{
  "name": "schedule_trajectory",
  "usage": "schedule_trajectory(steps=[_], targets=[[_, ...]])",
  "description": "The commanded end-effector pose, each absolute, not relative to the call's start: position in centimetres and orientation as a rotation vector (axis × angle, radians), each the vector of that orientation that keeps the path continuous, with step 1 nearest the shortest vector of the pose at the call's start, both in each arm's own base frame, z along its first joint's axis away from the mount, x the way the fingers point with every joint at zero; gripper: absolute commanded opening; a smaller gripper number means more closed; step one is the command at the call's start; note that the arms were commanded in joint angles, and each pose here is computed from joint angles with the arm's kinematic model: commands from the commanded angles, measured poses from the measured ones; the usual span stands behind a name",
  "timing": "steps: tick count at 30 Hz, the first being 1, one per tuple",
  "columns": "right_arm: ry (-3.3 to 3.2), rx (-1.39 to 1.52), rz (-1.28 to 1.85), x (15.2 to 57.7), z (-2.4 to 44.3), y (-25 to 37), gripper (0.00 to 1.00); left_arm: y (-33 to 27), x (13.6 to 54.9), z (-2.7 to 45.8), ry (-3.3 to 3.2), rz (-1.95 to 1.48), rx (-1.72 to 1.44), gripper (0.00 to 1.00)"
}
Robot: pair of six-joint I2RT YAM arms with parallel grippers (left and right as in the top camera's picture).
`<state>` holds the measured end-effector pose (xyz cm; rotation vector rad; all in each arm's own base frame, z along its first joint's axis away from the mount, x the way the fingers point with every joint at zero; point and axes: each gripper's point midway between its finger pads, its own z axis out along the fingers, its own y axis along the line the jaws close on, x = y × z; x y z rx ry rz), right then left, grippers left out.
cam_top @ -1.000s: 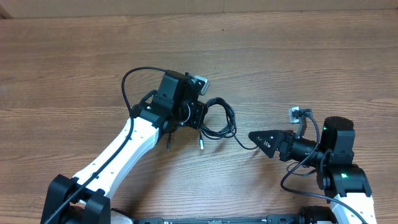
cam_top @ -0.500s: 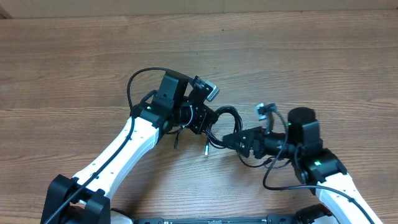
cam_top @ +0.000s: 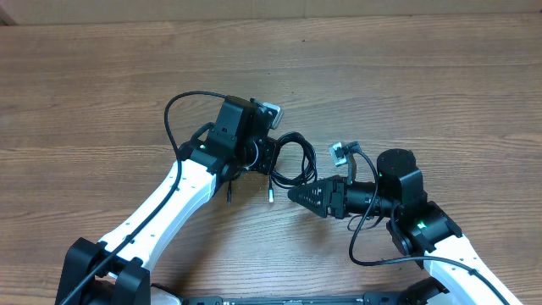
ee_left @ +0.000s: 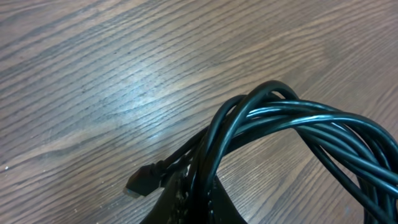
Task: Untangle cables
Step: 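Grasp a cable loop with the right gripper beside the left gripper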
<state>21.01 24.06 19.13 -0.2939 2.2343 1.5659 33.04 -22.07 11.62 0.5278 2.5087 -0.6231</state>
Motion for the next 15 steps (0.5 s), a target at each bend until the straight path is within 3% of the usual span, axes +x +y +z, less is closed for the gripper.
schedule_trajectory(steps=[1,7,15], targets=[[2.198,-0.259,1.553,21.9,20.5,24.2,0.63,-22.4,33.7,13.7,2.463,-0.63,0.485,0.04],[2.25,-0.106,1.347,24.2,18.4,22.6,0.78,-22.5,33.6,13.7,2.41,-0.585,0.637,0.04],[2.276,0.034,1.076,26.8,16.9,20.0,0.77,-24.0,32.4,14.4,2.304,-0.666,0.869,0.04]])
